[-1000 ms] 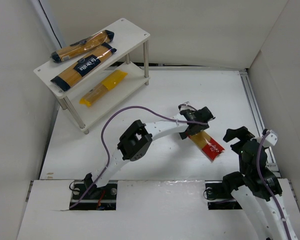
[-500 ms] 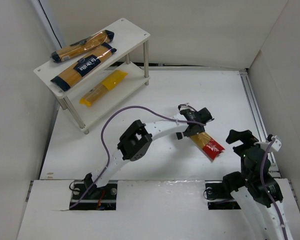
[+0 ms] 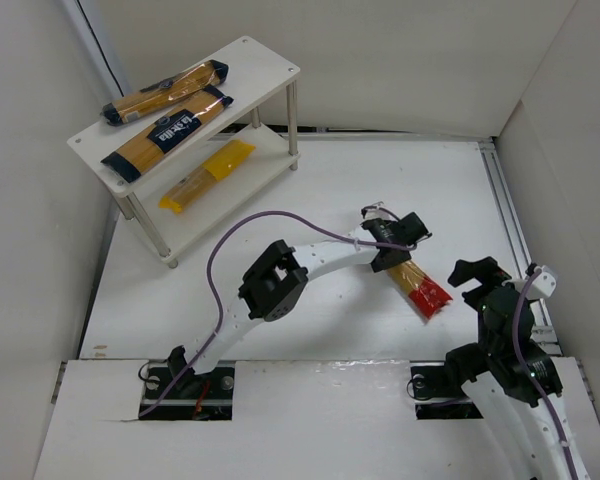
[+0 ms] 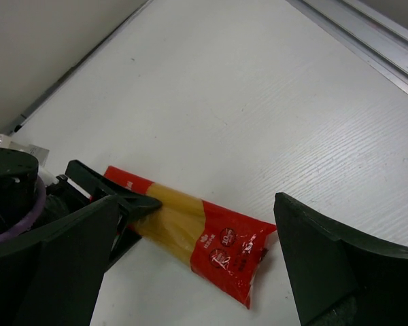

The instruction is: Place and organize the pasta boxes and bags onto the shelf

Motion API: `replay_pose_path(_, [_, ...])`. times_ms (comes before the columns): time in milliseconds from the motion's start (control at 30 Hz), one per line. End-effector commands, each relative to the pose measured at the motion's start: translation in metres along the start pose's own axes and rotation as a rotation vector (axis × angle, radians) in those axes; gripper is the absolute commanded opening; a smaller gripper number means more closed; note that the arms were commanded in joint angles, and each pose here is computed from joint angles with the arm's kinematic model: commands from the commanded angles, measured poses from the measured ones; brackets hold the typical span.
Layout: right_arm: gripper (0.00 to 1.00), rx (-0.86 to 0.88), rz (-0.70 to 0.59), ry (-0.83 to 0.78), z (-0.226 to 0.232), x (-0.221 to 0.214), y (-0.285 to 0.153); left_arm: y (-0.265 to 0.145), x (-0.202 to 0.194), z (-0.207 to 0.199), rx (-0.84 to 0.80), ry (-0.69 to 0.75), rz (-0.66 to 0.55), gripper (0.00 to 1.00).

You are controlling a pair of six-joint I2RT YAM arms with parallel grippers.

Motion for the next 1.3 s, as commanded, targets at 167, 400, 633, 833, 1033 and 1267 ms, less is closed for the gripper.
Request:
replay_pose_path(167, [1.00,0.019,-0.034,-0.001,0.004,0.006,0.001,0.058,-0.036,0.026,0.065,0.057,0.070,0.00])
replay_pose_path(400, [1.00,0.024,-0.040,-0.014,0.005,0.007,0.001,-0.009,0.021,0.035,-0.005,0.445,-0.265,0.00])
replay_pose_path(633, [1.00,0.057,-0.062,-0.005,0.006,0.012,-0.003,-0.092,0.091,0.072,0.103,0.674,-0.719,0.00])
replay_pose_path(833, [1.00,0.049,-0.080,0.002,0.003,0.012,-0.004,-0.129,0.141,0.110,0.203,0.791,-0.873,0.00])
replay_pose_path(1033, [1.00,0.038,-0.099,-0.001,0.002,0.014,-0.003,-0.153,0.188,0.156,0.286,0.834,-0.954,0.00])
replay_pose_path(1267, [1.00,0.026,-0.099,-0.015,0.002,0.014,-0.002,-0.186,0.256,0.212,0.422,0.925,-1.048,0.00])
Point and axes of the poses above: each gripper's point midway between its finger pads, its own y axis out along the fingers, its own z axis along the line the jaws close on, x = y × z, the point moved 10 cm from there along -y, back along the fingers, and after that the axes turned 3 degrees about y, right-handed, at the moved point
